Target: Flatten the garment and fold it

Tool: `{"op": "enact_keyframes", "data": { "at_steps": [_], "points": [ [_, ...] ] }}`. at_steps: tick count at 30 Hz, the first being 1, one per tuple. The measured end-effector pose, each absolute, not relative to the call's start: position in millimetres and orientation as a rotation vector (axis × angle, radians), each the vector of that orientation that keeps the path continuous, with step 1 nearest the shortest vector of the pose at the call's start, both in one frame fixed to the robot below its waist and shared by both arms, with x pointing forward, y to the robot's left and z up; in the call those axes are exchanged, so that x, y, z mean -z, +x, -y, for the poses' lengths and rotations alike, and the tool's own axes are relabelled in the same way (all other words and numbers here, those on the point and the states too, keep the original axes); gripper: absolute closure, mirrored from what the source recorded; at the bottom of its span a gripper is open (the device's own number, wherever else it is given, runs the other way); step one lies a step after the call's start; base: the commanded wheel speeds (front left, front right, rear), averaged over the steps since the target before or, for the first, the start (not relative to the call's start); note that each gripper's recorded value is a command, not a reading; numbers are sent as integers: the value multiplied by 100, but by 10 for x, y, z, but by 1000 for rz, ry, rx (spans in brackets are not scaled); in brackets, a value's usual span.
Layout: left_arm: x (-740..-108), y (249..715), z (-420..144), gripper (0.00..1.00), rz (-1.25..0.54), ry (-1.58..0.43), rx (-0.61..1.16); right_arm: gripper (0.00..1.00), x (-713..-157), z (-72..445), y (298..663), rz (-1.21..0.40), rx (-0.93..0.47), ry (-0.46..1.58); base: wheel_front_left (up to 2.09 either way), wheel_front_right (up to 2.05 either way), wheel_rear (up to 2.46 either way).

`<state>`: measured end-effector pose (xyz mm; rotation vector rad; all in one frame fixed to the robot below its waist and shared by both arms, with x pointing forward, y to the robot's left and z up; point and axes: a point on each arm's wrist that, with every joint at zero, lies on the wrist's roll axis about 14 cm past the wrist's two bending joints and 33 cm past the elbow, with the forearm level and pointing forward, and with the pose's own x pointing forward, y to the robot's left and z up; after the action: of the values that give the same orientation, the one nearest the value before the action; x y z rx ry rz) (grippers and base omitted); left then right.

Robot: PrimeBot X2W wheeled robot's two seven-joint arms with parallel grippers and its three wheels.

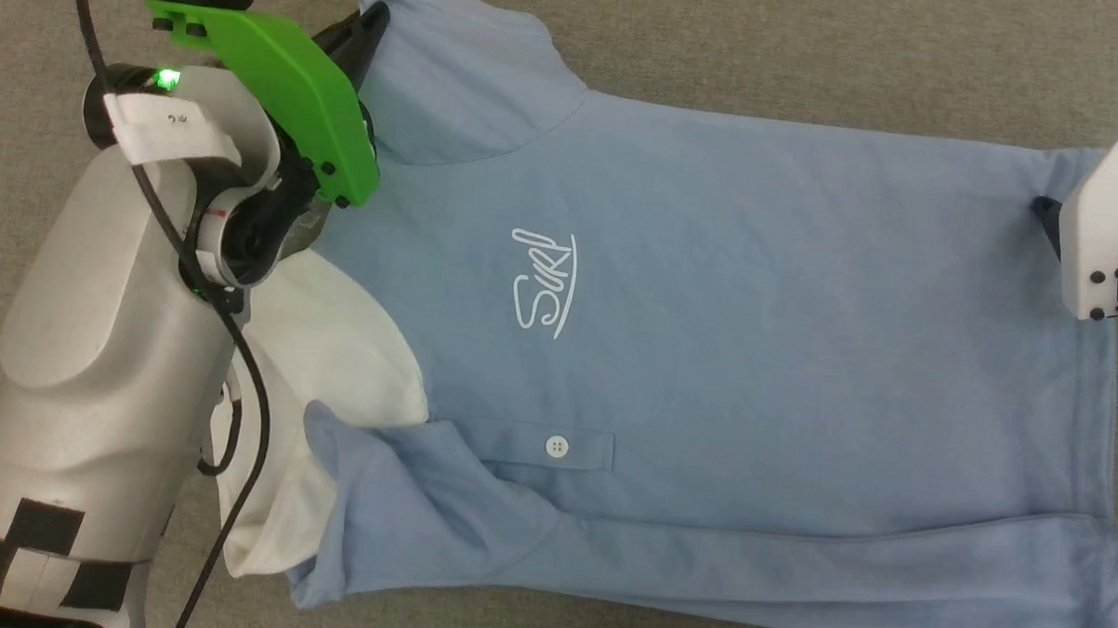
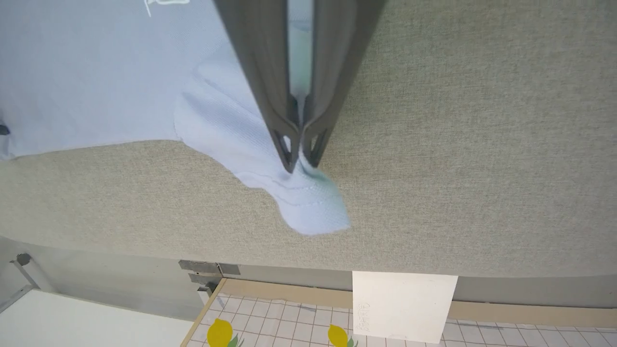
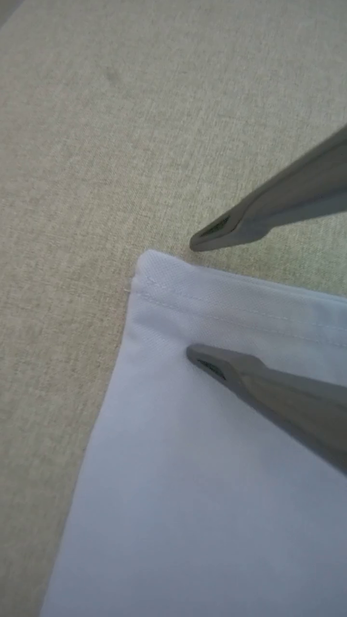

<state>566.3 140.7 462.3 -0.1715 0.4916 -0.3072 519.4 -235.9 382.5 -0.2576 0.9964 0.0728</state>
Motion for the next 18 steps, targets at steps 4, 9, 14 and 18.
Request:
{"op": "enact_keyframes", "data": {
  "at_steps": [4,9,14,18],
  "points": [
    [-4602,5606,-1461,100,-495,-175,291,100,-3816,2338,5245,-1001,-79,-254,0,0,0],
    [-4690,5517,-1499,100,-482,-181,281,100,-4011,2364,5288,-919,-72,-221,0,0,0],
    [-4928,5373,-1487,100,-432,-211,291,100,-4281,2456,5189,-807,-47,-147,0,0,0],
    [-5061,5137,-1514,100,-407,-258,284,100,-4391,2490,4926,-770,-35,-99,0,0,0]
  ]
}}
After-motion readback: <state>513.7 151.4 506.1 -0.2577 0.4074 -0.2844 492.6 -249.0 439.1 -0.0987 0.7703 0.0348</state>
